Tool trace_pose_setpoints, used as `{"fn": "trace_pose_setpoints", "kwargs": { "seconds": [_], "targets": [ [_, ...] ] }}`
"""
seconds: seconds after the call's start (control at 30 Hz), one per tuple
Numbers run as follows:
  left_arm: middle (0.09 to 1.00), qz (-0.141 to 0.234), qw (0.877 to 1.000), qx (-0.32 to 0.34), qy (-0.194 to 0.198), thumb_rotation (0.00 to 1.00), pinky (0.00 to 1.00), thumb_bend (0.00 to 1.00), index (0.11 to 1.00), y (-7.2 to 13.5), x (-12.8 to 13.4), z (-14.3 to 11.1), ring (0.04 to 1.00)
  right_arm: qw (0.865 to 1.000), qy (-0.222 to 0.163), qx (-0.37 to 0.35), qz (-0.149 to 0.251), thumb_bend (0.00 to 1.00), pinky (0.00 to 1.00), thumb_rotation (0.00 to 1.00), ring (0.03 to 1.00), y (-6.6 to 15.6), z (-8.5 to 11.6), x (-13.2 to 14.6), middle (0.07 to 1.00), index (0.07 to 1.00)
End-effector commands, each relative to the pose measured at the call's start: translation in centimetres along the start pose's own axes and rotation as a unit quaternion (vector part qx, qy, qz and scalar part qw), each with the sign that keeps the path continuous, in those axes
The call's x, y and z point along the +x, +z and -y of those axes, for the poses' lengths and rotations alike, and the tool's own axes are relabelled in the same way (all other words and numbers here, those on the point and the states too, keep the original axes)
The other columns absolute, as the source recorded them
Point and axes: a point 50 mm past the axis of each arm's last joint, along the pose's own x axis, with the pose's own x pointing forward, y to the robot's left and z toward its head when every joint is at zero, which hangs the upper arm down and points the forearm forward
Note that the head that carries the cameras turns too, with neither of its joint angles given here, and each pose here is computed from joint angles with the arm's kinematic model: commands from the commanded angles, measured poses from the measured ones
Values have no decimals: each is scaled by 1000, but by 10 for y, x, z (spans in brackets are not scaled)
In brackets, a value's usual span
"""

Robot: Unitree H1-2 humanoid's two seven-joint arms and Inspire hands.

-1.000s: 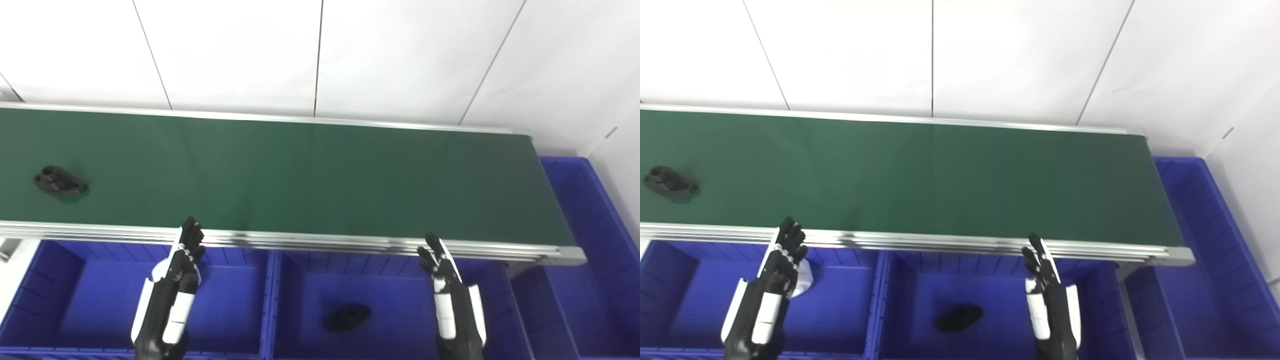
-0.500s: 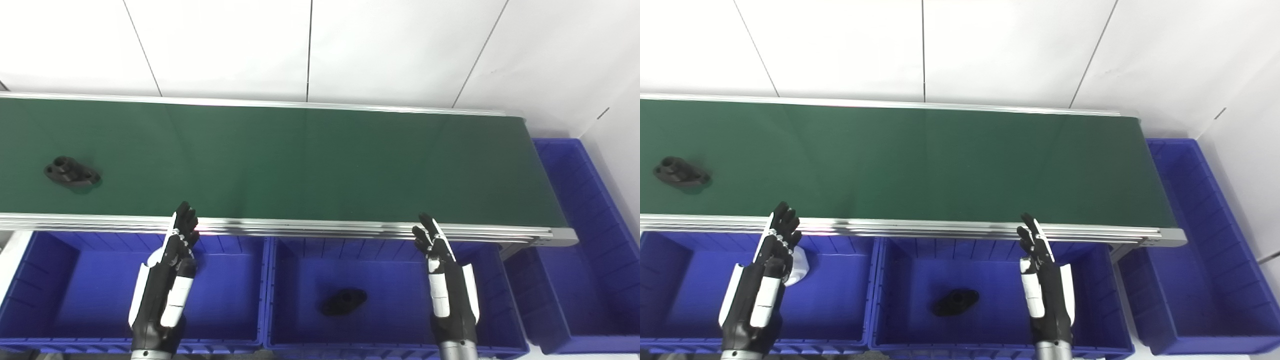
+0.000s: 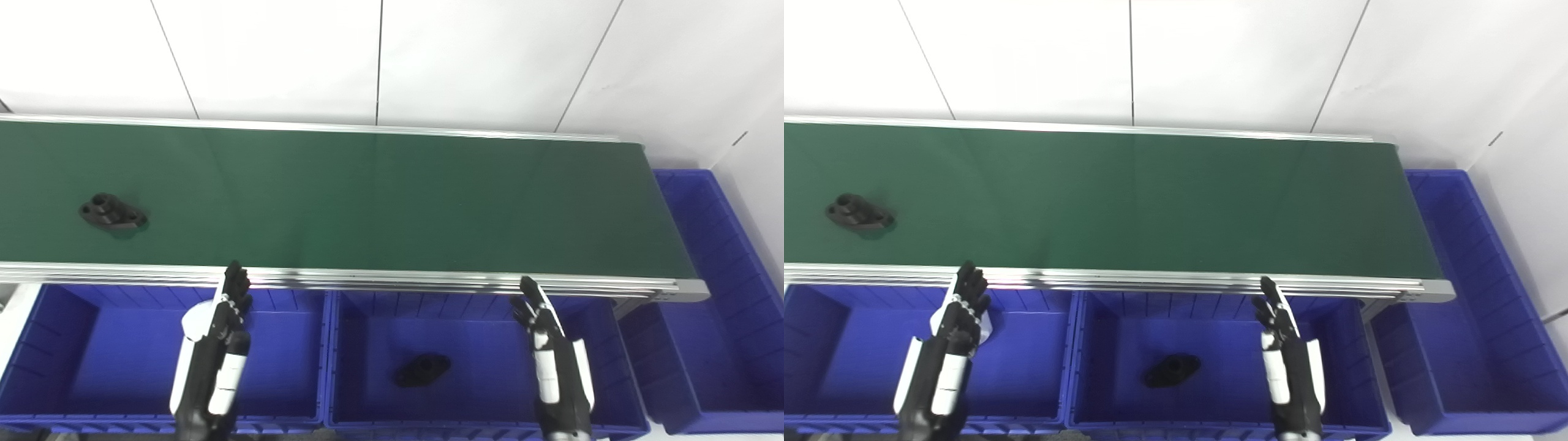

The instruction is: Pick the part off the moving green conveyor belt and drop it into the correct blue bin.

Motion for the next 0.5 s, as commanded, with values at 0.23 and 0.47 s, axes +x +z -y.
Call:
{"fn": "trace_pose_setpoints", "kwargs": {
  "seconds": [0.23, 0.47],
  "targets": [
    [996, 23, 1000, 13, 12, 869, 907, 717, 1000, -4, 1, 22, 946, 999, 13, 14, 40, 786, 980, 1000, 943, -7, 25, 5, 980, 960],
    [968, 27, 999, 22, 11, 816, 849, 707, 1000, -11, 5, 32, 917, 999, 9, 21, 42, 782, 1000, 1000, 953, -13, 35, 11, 985, 973]
  ]
}}
